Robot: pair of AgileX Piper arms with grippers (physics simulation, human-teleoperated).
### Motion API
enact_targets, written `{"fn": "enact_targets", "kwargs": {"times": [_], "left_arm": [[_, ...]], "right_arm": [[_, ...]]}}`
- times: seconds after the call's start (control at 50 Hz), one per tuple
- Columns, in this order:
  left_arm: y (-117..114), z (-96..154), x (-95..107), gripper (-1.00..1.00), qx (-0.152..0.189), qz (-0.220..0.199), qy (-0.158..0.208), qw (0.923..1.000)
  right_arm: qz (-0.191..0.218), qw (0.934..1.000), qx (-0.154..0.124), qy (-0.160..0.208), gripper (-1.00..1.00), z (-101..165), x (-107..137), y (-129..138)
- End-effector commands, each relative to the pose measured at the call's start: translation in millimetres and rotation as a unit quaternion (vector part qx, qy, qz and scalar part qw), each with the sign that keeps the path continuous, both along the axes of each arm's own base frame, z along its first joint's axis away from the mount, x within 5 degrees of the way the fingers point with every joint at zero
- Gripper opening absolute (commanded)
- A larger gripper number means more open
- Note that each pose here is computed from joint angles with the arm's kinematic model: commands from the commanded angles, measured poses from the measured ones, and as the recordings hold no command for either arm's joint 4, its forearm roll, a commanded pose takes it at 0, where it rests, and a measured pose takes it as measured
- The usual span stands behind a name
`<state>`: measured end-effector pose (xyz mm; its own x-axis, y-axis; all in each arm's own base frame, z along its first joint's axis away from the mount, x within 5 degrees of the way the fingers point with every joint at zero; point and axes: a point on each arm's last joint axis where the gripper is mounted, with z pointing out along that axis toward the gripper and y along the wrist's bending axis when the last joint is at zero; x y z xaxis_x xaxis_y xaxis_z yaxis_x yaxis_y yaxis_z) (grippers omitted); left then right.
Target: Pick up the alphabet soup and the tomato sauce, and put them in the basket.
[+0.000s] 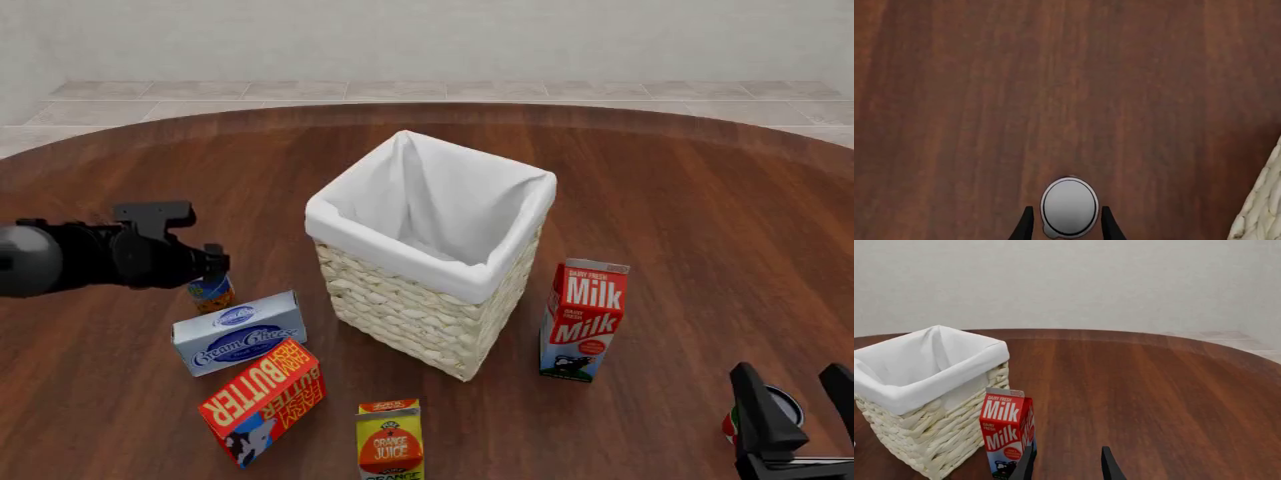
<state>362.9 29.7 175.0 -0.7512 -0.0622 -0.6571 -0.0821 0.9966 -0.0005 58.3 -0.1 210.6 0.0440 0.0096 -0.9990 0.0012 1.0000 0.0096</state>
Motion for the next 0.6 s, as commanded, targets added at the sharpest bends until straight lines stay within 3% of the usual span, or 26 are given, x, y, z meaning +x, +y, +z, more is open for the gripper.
{"fn": "enact_targets", "kwargs": {"times": [0.02, 0.6], "left_arm": [[1.7, -9.3, 2.1, 1.0, 0.001, 0.001, 0.005, 1.0], [-1.6, -27.9, 4.9, 1.0, -0.003, -0.001, 0.015, 0.9999]], "right_arm": [[0.0, 1.0, -0.001, 0.001, 1.0, 0.1, 0.6, 0.0], [-0.001, 1.0, 0.0, 0.001, 1.0, -0.1, 0.6, -0.1]]}}
